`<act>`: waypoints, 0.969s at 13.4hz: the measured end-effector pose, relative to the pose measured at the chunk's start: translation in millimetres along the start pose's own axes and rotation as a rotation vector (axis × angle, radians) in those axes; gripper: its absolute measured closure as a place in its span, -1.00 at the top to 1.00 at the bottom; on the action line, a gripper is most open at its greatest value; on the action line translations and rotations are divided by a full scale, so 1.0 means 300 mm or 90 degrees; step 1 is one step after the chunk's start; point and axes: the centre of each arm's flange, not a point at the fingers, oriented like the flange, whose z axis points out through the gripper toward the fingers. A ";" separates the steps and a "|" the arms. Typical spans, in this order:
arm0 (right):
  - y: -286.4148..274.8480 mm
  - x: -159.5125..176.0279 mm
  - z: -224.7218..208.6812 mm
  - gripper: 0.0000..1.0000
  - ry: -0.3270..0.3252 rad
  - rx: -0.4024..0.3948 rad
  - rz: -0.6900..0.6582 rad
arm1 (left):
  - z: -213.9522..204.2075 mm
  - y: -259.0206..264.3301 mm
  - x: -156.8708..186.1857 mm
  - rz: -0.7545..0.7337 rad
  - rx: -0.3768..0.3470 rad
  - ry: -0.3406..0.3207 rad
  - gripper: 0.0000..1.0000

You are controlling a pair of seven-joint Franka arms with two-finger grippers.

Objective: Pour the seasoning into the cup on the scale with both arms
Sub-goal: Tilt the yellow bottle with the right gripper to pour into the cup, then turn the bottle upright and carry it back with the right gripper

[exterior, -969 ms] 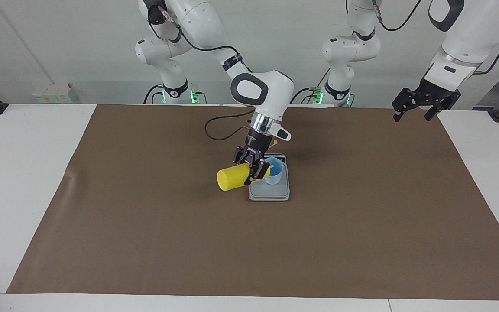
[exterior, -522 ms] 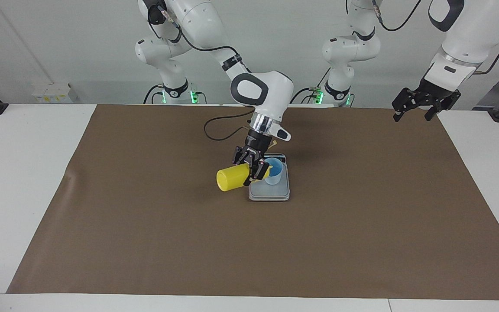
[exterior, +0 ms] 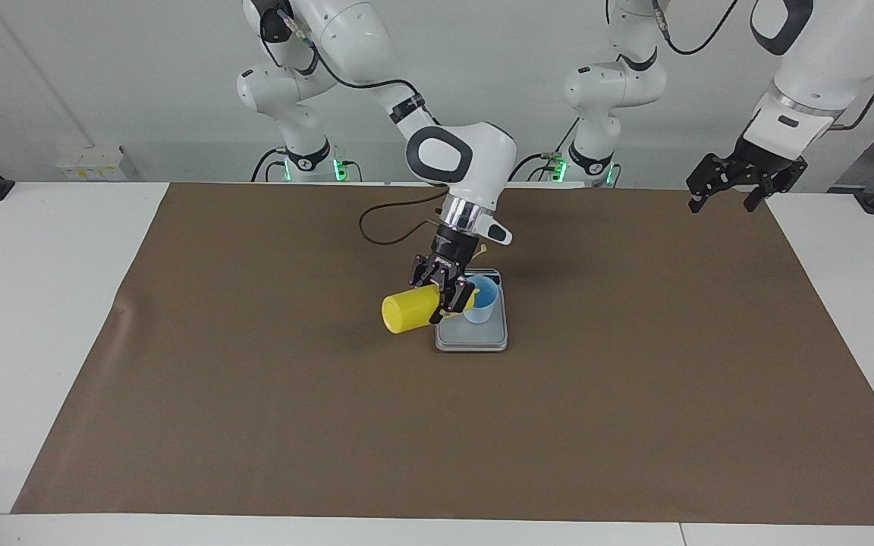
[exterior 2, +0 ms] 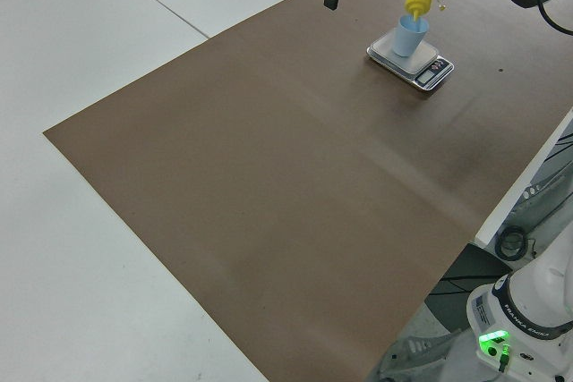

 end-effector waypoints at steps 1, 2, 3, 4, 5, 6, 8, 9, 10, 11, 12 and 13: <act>0.001 -0.002 -0.002 0.01 0.000 -0.001 0.001 | 0.000 0.000 0.000 0.000 0.000 0.000 1.00; 0.003 -0.006 -0.006 0.01 0.000 -0.002 0.002 | 0.000 0.000 0.000 0.000 0.000 0.000 1.00; 0.007 -0.012 -0.013 0.01 -0.001 -0.004 0.004 | 0.000 0.000 0.000 0.000 0.000 0.000 1.00; 0.012 -0.022 -0.021 0.01 -0.001 -0.007 0.009 | 0.000 0.000 0.000 0.000 0.000 0.000 1.00; 0.015 -0.034 -0.031 0.01 0.001 -0.007 0.017 | 0.000 0.000 0.000 0.000 0.000 0.000 1.00; 0.019 -0.046 -0.041 0.01 0.005 -0.006 0.025 | 0.000 0.000 0.000 0.000 0.000 0.000 1.00; 0.023 -0.071 -0.062 0.01 0.026 0.006 0.054 | 0.000 0.000 0.000 0.000 0.000 0.000 1.00; 0.026 -0.084 -0.071 0.01 0.038 0.011 0.069 | 0.000 0.000 0.000 0.000 0.000 0.000 1.00; 0.030 -0.103 -0.079 0.01 0.052 0.015 0.087 | 0.000 0.000 0.000 0.000 0.000 0.000 1.00; 0.034 -0.133 -0.079 0.01 0.066 0.021 0.109 | 0.000 0.000 0.000 0.000 0.000 0.000 1.00; 0.037 -0.172 -0.073 0.01 0.085 0.030 0.139 | 0.000 0.000 0.000 0.000 0.000 0.000 1.00; 0.039 -0.220 -0.063 0.01 0.103 0.040 0.172 | 0.000 0.000 0.000 0.000 0.000 0.000 1.00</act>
